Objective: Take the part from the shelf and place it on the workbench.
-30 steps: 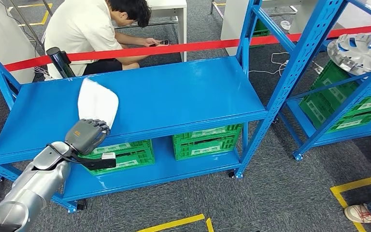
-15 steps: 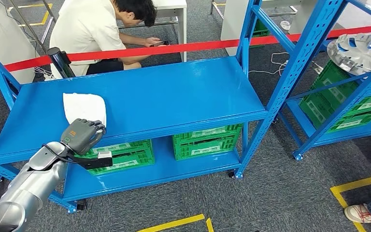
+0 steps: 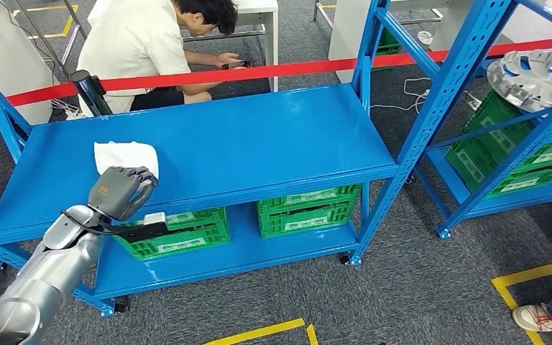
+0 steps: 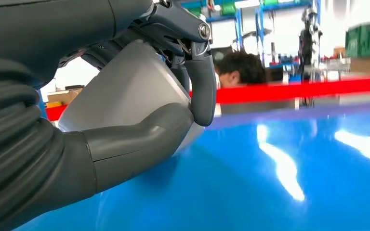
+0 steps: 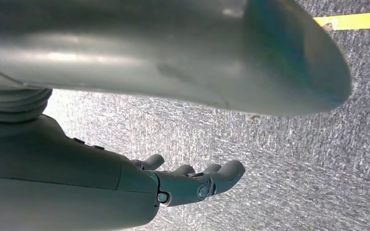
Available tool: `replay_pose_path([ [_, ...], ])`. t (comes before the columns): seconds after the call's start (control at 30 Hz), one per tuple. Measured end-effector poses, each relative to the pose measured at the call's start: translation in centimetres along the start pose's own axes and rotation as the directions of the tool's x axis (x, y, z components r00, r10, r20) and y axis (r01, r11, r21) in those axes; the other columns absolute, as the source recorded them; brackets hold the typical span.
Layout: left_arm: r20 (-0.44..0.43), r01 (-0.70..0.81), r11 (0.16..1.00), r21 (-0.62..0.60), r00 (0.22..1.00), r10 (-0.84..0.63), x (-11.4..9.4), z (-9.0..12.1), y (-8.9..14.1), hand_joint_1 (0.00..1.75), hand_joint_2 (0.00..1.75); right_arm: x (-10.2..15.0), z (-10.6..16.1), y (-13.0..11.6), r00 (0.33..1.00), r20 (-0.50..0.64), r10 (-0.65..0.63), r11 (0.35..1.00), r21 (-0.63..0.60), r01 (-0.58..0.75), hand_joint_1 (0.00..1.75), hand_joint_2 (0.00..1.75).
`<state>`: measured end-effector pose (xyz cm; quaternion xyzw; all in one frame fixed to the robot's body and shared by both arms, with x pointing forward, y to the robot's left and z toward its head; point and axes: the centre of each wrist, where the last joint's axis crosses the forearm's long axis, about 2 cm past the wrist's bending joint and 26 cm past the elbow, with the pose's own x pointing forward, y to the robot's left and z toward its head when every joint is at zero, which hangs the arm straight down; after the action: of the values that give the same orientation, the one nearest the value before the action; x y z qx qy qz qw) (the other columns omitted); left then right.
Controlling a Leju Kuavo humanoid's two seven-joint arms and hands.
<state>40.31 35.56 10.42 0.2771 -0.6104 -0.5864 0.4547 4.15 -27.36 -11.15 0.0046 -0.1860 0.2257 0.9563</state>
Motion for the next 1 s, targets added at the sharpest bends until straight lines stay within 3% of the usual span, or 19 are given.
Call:
replay_pose_path([
  [0.3, 0.062, -0.052, 0.978, 0.202, 0.997, 0.04, 1.6, -1.9, 2.1, 1.59, 1.75, 0.0, 0.0, 0.0, 1.0, -0.002, 0.006, 1.0, 0.0, -0.006, 0.0, 0.0],
  [0.57, 0.112, -0.083, 0.931, 0.355, 0.993, 0.046, 2.8, -4.6, 7.3, 1.59, 1.75, 0.1, 0.0, 0.0, 1.0, 0.003, 0.001, 1.0, -0.011, -0.001, 0.0, 0.0],
  [0.77, 0.132, -0.086, 0.922, 0.378, 0.99, 0.039, 3.5, -5.3, 8.6, 1.59, 1.75, 0.1, 0.0, 0.0, 1.0, 0.007, -0.002, 1.0, -0.013, 0.002, 0.0, 0.0],
  [1.0, 0.161, -0.081, 0.958, 0.275, 0.986, 0.037, 4.0, -5.7, 7.7, 1.59, 1.75, 0.4, -0.1, 0.1, 1.0, 0.014, -0.014, 1.0, -0.014, 0.014, 0.0, 0.0],
])
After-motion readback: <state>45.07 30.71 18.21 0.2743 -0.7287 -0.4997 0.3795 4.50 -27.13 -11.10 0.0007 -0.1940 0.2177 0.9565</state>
